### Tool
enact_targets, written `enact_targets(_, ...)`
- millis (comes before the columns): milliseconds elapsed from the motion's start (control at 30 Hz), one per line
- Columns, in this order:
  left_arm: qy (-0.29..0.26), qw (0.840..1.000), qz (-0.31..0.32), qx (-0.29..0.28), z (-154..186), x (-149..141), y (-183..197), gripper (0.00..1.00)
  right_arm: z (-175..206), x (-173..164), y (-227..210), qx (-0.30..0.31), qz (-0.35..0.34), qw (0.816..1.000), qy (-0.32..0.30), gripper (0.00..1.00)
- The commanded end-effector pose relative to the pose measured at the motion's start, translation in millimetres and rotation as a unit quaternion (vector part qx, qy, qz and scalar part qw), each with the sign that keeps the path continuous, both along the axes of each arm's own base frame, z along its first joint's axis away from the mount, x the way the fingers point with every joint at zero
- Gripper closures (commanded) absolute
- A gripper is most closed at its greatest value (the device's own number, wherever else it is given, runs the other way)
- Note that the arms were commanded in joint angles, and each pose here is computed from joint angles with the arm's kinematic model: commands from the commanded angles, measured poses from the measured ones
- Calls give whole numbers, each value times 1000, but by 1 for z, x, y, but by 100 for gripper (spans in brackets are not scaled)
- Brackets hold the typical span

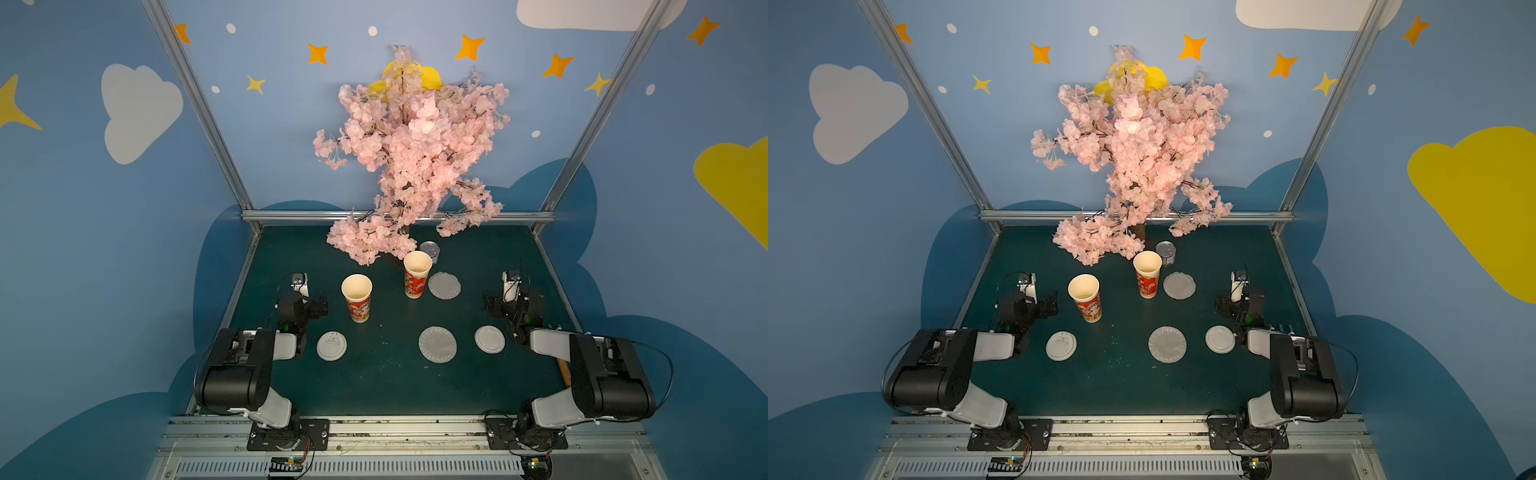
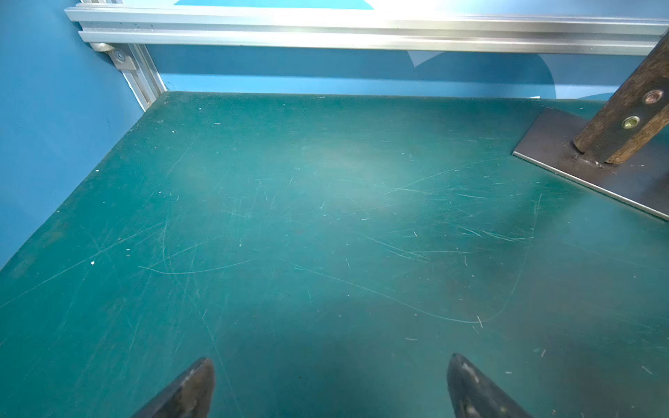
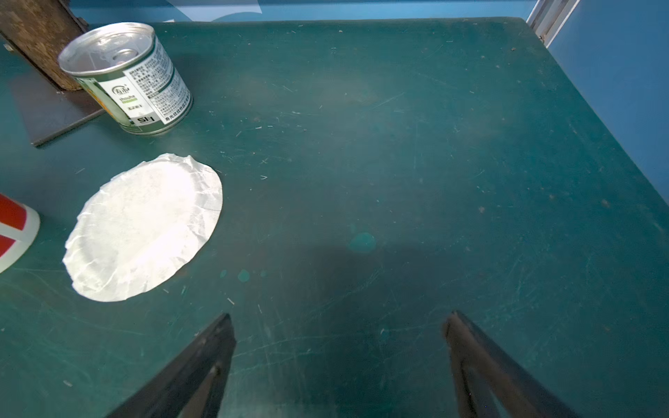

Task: Put the leak-proof paper on the milk tea cups
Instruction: Pick up the leak-proof paper from the center of the board.

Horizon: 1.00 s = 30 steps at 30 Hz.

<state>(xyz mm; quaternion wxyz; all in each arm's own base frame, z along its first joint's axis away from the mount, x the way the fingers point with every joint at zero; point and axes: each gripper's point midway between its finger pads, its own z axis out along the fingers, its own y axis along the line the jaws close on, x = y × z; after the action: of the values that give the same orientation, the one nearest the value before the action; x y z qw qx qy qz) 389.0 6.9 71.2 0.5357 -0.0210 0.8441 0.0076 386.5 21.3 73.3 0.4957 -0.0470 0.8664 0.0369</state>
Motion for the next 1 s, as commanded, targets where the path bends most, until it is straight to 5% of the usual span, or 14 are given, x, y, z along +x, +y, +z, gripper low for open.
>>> enact_targets(0,-16,1000,-6,2,11,5,-2,0,13,5,1,6,2,1000,-16,9)
enact_targets(967,-16,1000,15,-3,19,6,6,0,14,6,1,0,-3,1000,-18,9)
